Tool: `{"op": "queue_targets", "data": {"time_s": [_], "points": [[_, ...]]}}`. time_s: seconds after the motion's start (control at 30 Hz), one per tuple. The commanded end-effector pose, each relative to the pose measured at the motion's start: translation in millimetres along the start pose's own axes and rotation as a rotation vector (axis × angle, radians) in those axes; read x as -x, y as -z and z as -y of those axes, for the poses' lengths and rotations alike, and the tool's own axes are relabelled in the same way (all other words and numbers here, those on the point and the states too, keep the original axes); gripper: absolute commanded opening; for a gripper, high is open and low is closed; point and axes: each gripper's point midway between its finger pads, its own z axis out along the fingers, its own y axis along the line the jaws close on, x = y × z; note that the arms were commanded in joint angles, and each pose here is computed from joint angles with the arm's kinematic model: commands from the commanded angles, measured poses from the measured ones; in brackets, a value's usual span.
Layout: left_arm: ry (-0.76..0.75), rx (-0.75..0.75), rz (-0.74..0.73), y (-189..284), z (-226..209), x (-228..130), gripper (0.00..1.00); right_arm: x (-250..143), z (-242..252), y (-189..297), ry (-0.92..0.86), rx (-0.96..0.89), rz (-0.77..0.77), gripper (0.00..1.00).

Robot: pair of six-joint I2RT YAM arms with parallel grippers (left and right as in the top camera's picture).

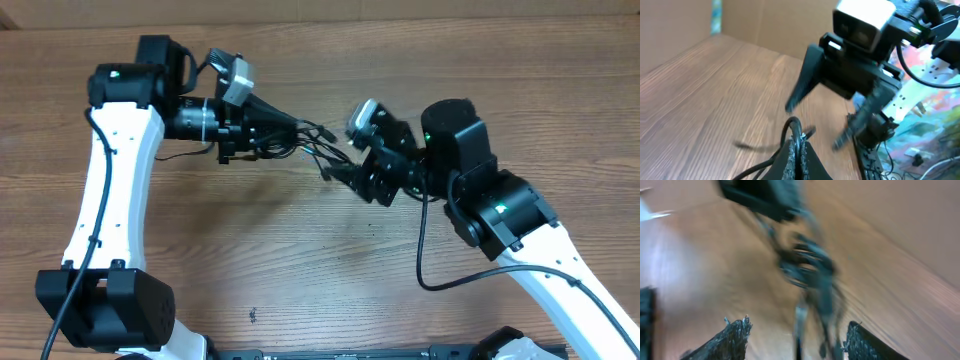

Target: Untangle cables

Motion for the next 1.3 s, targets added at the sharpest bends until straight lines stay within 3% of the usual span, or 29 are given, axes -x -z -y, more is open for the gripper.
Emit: {"op": "queue_targets", "data": {"time_s": [0.0,0.13,0.37,0.77,1.0,1.27], "points": [[0.016,-0.003,0.046,5.4,1.4,10.0,0.04,2.7,29.7,11.5,-0.028,-0.129,0.007,0.65],[0.028,-0.042,0.055,-3.6,9.7,12.6,0.04,5.2,26.0,8.8,0.022,-0.094,0.019,0.68],[-0.018,-0.117,0.067,-24.1,23.3,18.7,0.04,21.4,-24.0,12.5,0.135,0.192,0.124,0.72],[-0.131,-0.119,0.106,-24.0,16.9,28.6,0.04,39.0,-87.4,43.1,0.213,0.584,0.289,0.57],[-0.137,-0.154,0.103,-34.0,24.6,29.0,0.04,38.5,-88.6,43.5,0.209,0.59,0.287,0.56],[-0.168,-0.119,0.002,-43.3,17.3,13.8,0.04,42.0,-87.4,43.7,0.225,0.583,0.302,0.55]]}}
